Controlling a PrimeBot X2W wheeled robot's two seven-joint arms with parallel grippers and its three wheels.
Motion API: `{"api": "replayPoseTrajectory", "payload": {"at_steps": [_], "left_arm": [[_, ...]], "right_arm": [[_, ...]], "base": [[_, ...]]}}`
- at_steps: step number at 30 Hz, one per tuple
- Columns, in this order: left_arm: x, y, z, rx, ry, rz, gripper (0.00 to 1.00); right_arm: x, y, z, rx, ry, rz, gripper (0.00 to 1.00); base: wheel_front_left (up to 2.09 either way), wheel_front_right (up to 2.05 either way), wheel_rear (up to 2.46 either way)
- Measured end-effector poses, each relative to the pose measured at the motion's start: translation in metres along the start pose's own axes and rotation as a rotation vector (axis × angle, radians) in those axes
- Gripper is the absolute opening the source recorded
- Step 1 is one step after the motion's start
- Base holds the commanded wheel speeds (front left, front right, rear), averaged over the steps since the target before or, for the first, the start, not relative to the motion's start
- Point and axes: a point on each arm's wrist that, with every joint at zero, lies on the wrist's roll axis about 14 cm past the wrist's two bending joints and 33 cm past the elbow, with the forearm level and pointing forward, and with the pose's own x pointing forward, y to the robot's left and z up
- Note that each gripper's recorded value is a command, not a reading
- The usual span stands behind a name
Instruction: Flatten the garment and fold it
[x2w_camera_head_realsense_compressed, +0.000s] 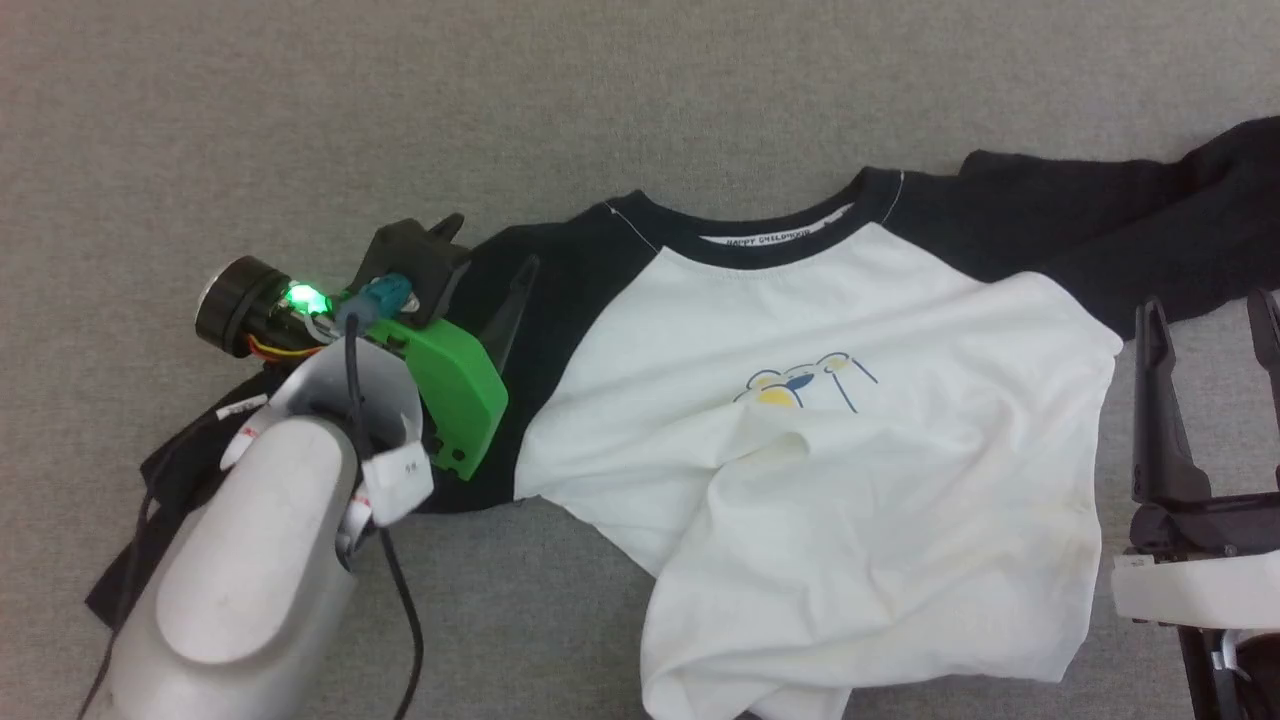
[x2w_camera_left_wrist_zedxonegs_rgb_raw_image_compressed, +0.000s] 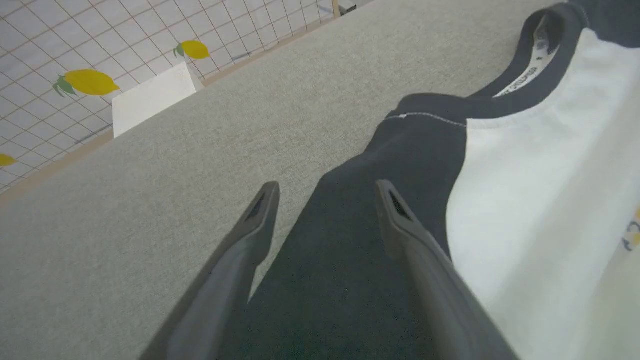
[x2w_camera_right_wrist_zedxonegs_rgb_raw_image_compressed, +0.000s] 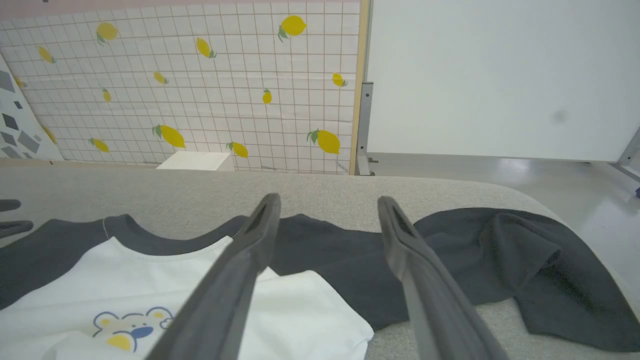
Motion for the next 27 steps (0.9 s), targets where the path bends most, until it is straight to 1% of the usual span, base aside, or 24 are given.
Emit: {"api": "replayPoseTrajectory", "payload": {"at_steps": [5,8,12,13,16,20,23,27], "left_arm": [[0.010,-0.001,-0.050,-0.032,0.222,-0.049,1.00],[0.015,0.001,-0.061,-0.047,0.297,-0.074,1.00],[0.017,-0.006,-0.070,-0.069,0.397,-0.122,1.00],[0.017,-0.006,-0.070,-0.067,0.413,-0.133,0.00],[0.018,-0.011,-0.069,-0.052,0.419,-0.158,0.00],[0.018,-0.011,-0.059,-0.056,0.342,-0.148,0.00],[0.012,-0.008,-0.050,-0.076,0.258,-0.107,0.00],[-0.006,-0.007,-0.049,-0.114,0.203,-0.063,0.00]], "right_arm": [[0.004,-0.001,-0.014,0.000,0.037,-0.004,1.00],[0.007,-0.003,-0.019,-0.003,0.049,-0.008,1.00],[0.008,-0.005,-0.026,-0.004,0.069,-0.013,1.00],[0.009,-0.005,-0.026,-0.005,0.071,-0.015,1.00],[0.010,-0.007,-0.028,-0.006,0.073,-0.018,1.00],[0.011,-0.006,-0.023,-0.003,0.058,-0.017,1.00],[0.012,-0.003,-0.011,-0.007,0.024,-0.008,1.00],[0.020,-0.002,0.016,-0.037,-0.039,0.026,1.00]], "base": [[0.00,0.00,0.00],[0.00,0.00,0.00],[0.00,0.00,0.00],[0.00,0.00,0.00],[0.00,0.00,0.00],[0.00,0.00,0.00],[0.00,0.00,0.00],[0.00,0.00,0.00]]}}
